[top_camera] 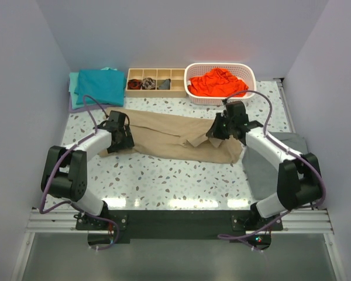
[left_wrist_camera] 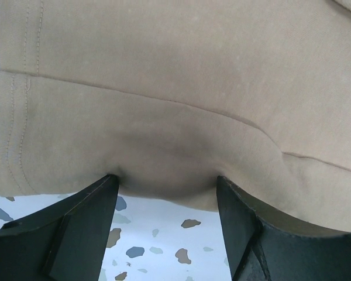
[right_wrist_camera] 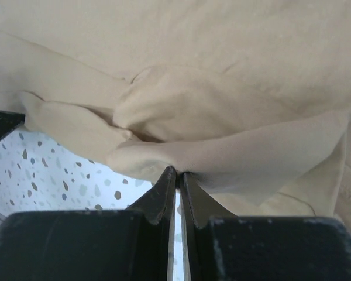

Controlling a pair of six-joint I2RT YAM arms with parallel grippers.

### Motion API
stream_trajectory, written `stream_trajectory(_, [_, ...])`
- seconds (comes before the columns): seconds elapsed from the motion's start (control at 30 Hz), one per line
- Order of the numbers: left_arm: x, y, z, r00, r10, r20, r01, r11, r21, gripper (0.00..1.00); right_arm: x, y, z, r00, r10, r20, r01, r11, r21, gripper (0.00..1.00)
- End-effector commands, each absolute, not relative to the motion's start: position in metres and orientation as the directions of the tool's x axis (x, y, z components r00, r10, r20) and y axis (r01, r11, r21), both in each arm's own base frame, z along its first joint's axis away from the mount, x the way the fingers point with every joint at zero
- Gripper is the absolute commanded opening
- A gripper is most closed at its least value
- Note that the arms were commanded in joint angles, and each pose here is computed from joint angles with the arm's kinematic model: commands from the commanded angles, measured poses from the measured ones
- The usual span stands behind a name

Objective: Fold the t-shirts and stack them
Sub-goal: Fold the tshirt

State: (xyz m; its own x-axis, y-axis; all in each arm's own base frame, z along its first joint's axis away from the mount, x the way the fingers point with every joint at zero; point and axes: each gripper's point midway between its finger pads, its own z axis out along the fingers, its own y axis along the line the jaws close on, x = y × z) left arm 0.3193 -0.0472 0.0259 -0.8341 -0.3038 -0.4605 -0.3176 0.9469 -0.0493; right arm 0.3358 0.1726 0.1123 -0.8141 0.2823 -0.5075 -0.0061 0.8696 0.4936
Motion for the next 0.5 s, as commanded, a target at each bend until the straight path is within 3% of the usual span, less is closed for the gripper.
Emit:
stream_trajectory(0.0, [0.334,-0.047,0.040,-0.818,-0.289,-0.497,-0.302,0.952,-0.058,0.73,0.363,0.184,0.110,-0.838,0.242,-0.489,-0.026,0.877,0.479,0.05])
stream_trajectory(0.23, [0.332,-0.048,0.034,-0.829,-0.286,-0.482,-0.295,0.954,-0.057,0.73,0.400,0.189,0.093,-0.855,0.200,-0.478,-0.021,0.908,0.419,0.08])
stream_trajectory(0.27, [0.331,-0.048,0.033,-0.830,-0.284,-0.479,-0.293,0.954,-0.058,0.73,0.404,0.187,0.092,-0.851,0.201,-0.485,-0.018,0.912,0.409,0.12])
stream_trajectory(0.3, [0.331,-0.049,0.032,-0.833,-0.282,-0.476,-0.291,0.955,-0.057,0.73,0.410,0.188,0.097,-0.843,0.193,-0.502,-0.031,0.914,0.404,0.22])
stream_trajectory(0.33, [0.331,-0.049,0.033,-0.832,-0.283,-0.477,-0.290,0.955,-0.059,0.73,0.414,0.187,0.094,-0.842,0.177,-0.510,-0.041,0.921,0.388,0.40])
stream_trajectory(0.47, [0.329,-0.049,0.030,-0.836,-0.283,-0.469,-0.291,0.955,-0.057,0.72,0.426,0.174,0.102,-0.814,0.155,-0.559,-0.038,0.947,0.318,0.48])
